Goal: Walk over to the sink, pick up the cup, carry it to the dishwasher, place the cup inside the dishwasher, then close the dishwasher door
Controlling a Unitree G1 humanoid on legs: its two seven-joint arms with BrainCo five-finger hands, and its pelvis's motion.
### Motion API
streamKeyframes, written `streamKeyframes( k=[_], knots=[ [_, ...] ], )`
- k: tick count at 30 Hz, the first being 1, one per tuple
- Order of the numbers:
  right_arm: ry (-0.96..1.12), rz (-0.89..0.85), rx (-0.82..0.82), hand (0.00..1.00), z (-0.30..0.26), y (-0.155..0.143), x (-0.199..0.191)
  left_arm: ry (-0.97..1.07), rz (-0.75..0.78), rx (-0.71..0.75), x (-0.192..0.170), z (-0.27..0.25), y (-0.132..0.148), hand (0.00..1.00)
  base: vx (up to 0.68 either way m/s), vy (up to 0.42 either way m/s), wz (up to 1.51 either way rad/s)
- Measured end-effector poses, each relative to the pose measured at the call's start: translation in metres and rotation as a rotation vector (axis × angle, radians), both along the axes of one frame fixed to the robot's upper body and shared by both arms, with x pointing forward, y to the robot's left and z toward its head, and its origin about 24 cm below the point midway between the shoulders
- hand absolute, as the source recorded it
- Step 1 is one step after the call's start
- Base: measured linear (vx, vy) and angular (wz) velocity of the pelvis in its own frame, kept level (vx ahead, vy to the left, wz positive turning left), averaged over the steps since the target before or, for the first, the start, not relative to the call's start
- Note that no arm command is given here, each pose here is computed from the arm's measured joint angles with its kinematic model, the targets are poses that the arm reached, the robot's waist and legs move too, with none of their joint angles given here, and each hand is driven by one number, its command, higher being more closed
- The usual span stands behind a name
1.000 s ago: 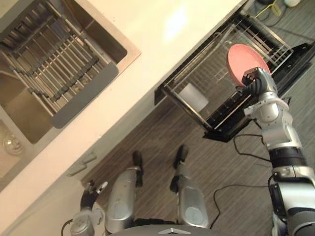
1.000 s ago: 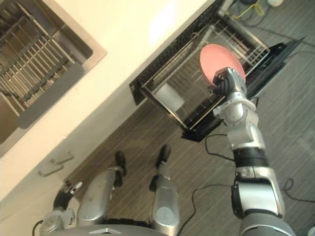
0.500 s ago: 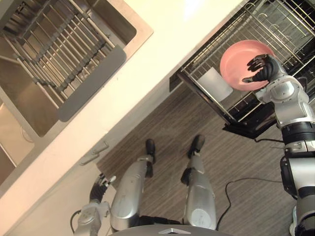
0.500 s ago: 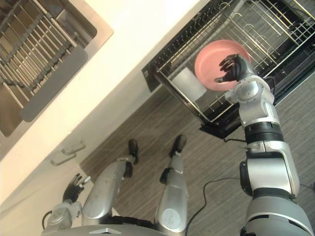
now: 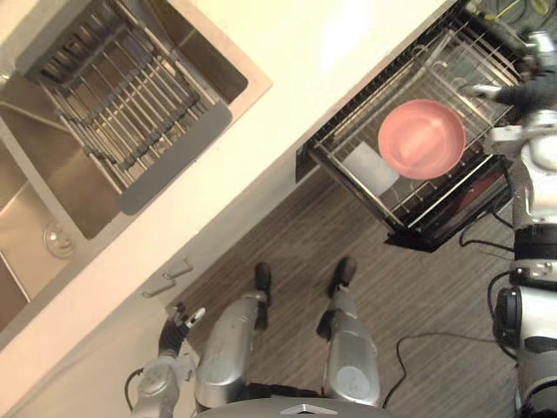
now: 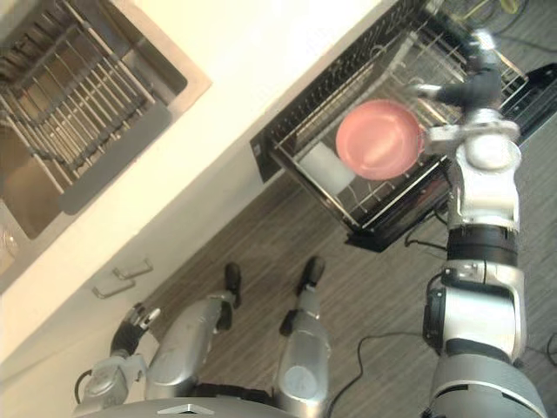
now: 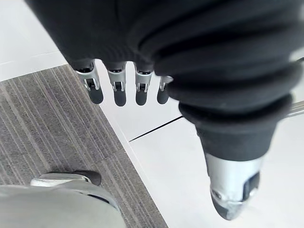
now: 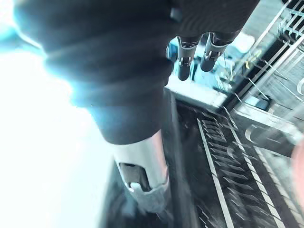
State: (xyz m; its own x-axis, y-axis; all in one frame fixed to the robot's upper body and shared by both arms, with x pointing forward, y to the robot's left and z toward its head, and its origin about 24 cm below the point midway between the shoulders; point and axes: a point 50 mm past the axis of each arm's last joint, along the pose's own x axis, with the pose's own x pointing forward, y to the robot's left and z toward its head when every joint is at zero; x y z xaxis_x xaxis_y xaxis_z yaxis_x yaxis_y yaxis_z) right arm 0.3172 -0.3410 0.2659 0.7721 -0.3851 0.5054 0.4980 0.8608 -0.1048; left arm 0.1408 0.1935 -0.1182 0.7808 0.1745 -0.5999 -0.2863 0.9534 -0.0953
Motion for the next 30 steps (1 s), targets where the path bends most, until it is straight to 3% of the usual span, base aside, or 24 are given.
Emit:
streamKeyframes(
  k=[3, 8, 15, 23, 27, 30],
  knots=[
    [-0.006, -0.154, 0.237, 1.0, -0.052, -0.017, -0.019, 0.067, 0.056, 0.022, -0.02, -0.009, 0.005, 0.0, 0.13, 0.011, -0.15],
    [0.049, -0.361, 0.497, 1.0, -0.13, -0.032, -0.063, 0.136, 0.118, 0.031, -0.038, -0.017, 0.007, 0.0, 0.13, 0.009, -0.22],
    [0.297, -0.33, 0.855, 1.0, -0.241, 0.011, -0.093, 0.193, 0.126, 0.075, -0.048, -0.023, 0.007, 0.0, -0.06, -0.009, -0.06],
    [0.349, -0.229, 1.021, 1.0, -0.263, 0.029, -0.07, 0.214, 0.105, 0.097, -0.047, -0.025, 0.006, 0.0, -0.02, -0.033, 0.14],
    [0.305, -0.149, 0.975, 1.0, -0.224, 0.019, -0.025, 0.178, 0.067, 0.096, -0.031, -0.021, 0.002, 0.0, 0.03, 0.008, 0.24],
    [0.34, -0.177, 0.954, 1.0, -0.217, 0.006, -0.017, 0.167, 0.054, 0.094, -0.028, -0.02, 0.0, 0.0, 0.0, 0.029, 0.24]
  ],
)
